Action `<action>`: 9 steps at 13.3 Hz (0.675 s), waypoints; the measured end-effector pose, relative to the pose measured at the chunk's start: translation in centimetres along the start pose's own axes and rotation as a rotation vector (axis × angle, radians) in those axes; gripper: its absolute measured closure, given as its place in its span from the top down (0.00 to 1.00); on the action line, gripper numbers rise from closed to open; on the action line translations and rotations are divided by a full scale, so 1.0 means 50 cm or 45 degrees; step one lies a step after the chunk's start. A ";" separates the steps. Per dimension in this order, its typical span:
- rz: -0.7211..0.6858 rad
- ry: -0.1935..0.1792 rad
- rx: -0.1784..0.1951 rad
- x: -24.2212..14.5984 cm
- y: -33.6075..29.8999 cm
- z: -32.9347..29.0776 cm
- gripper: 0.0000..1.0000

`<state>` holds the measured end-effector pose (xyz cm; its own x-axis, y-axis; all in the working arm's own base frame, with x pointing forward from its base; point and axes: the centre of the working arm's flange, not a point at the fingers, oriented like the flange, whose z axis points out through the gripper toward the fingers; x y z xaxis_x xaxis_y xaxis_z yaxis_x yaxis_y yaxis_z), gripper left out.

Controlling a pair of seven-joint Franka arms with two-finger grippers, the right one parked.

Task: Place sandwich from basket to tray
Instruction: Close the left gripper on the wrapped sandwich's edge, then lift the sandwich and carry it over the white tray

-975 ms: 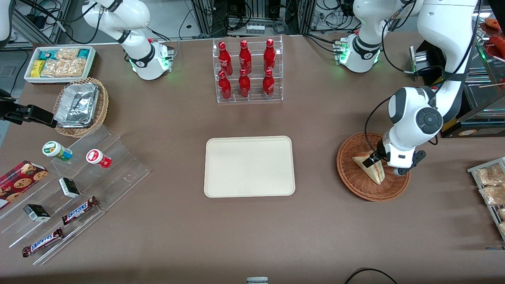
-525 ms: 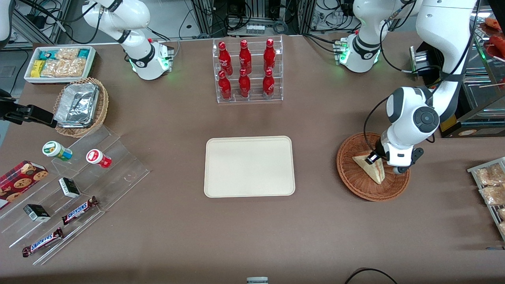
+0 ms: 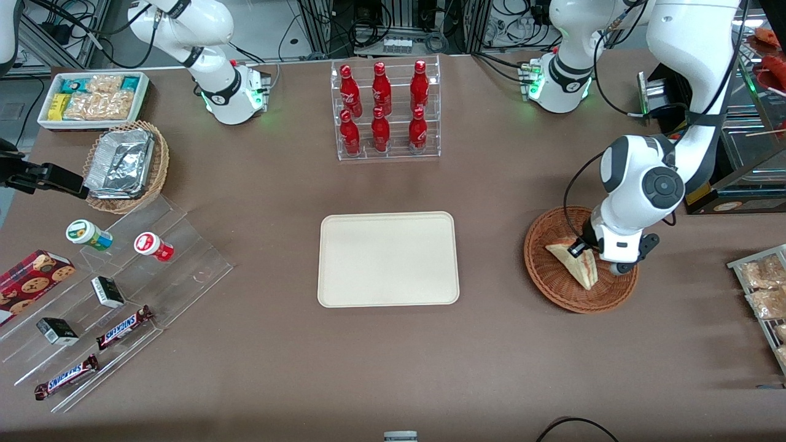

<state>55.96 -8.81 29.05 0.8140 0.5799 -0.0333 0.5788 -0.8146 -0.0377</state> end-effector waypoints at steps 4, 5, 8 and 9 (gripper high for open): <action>0.192 0.030 0.048 -0.082 0.130 -0.090 0.15; 0.242 0.038 0.043 -0.116 0.161 -0.096 0.15; 0.408 0.061 0.023 -0.230 0.252 -0.112 0.15; 0.465 0.064 0.018 -0.269 0.284 -0.112 0.15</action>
<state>53.52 -28.24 34.55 0.9684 0.2495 0.0021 0.2493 -0.9673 -0.0461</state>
